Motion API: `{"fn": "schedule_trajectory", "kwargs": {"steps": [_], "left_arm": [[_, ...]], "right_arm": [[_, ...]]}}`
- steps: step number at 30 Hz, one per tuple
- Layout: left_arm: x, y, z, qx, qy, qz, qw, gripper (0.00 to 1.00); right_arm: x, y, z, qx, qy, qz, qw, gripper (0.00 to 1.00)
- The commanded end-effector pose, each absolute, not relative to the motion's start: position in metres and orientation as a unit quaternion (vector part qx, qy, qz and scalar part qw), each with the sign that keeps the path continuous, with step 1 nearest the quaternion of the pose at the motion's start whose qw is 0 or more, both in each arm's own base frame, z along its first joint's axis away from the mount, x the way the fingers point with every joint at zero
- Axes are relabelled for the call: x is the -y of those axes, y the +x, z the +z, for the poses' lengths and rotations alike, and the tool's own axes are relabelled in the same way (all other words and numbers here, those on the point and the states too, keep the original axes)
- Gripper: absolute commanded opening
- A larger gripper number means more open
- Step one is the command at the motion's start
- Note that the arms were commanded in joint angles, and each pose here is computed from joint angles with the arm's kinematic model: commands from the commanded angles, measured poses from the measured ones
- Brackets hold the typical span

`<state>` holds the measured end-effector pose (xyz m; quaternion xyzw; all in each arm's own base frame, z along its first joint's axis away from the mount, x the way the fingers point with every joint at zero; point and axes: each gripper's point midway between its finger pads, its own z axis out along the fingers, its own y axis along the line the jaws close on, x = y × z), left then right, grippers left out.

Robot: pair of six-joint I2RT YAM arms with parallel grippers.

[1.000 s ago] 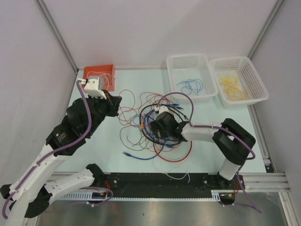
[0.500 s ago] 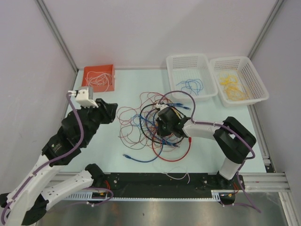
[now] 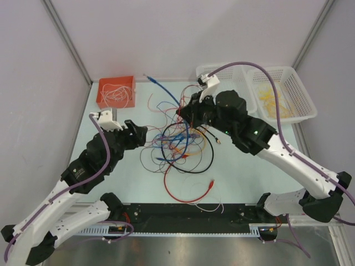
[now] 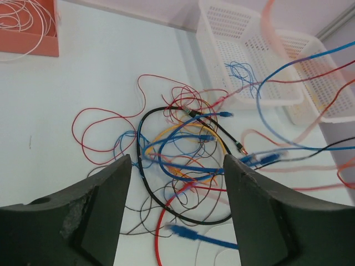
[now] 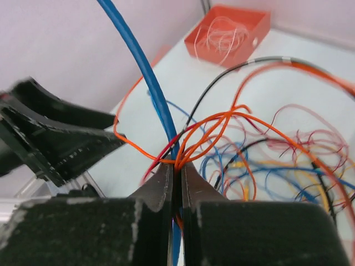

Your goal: Untangle the cables

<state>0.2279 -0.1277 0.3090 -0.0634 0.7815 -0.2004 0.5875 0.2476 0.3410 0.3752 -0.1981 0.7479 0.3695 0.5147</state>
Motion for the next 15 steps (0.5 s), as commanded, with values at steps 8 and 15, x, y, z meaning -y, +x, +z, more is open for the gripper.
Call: {"fn": "schedule_trajectory", "kwargs": {"steps": [8, 15], "left_arm": [[0.125, 0.209, 0.373, -0.648, -0.113, -0.353, 0.665, 0.92], [0.145, 0.205, 0.394, -0.555, -0.083, -0.432, 0.706, 0.94]], "right_arm": [[-0.314, 0.24, 0.368, -0.772, -0.219, 0.301, 0.515, 0.0], [-0.319, 0.239, 0.35, -0.781, -0.219, 0.303, 0.5, 0.0]]}}
